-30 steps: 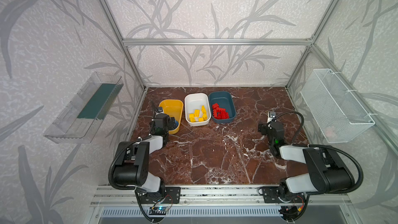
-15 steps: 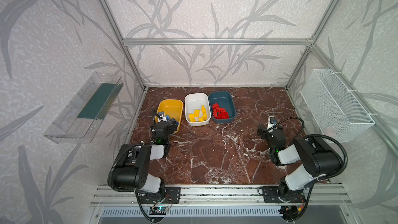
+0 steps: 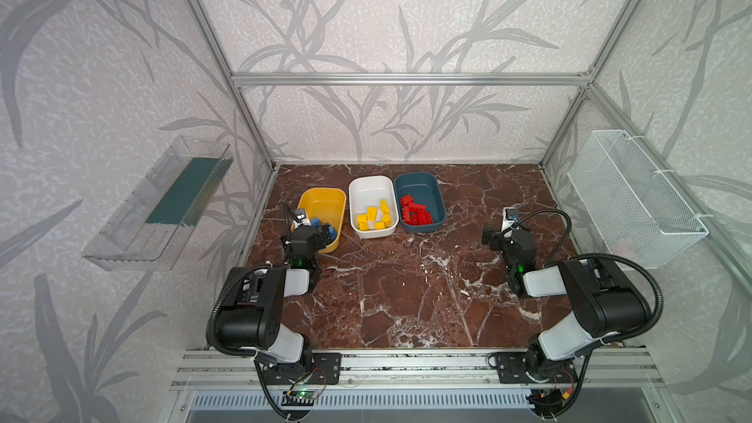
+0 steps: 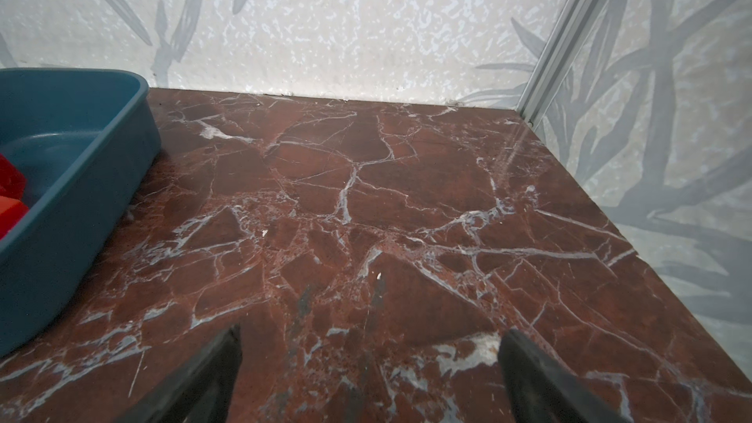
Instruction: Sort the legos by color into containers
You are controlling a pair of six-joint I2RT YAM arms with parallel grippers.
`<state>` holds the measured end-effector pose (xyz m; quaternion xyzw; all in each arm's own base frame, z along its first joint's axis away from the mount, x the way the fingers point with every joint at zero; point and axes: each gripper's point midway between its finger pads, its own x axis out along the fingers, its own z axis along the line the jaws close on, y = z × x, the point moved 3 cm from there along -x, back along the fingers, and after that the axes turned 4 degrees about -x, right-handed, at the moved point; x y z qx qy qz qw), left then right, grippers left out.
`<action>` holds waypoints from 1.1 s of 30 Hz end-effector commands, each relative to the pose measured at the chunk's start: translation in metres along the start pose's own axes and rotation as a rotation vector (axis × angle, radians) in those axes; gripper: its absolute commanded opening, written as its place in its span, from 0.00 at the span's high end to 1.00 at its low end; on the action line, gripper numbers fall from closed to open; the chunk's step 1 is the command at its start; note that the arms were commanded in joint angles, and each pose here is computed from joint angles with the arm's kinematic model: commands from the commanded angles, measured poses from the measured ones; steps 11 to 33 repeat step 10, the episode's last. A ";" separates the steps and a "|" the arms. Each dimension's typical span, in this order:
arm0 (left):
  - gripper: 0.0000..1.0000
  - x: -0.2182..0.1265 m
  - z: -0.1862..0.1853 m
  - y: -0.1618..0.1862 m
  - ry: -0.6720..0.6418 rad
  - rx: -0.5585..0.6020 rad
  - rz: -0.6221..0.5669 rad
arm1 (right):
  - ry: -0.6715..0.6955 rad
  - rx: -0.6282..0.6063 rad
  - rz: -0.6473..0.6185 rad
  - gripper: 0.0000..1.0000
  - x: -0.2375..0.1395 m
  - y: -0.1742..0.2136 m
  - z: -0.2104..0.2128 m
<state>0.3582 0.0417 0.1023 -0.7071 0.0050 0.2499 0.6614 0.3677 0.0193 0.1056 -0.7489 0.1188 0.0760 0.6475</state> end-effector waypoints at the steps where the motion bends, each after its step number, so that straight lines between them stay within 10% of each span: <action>1: 0.01 0.003 -0.001 -0.004 0.006 -0.003 -0.002 | -0.032 -0.024 0.034 0.01 0.000 0.002 0.004; 33: 0.01 0.003 -0.002 -0.005 0.008 -0.004 -0.004 | -0.079 -0.029 0.031 0.01 0.002 0.001 0.009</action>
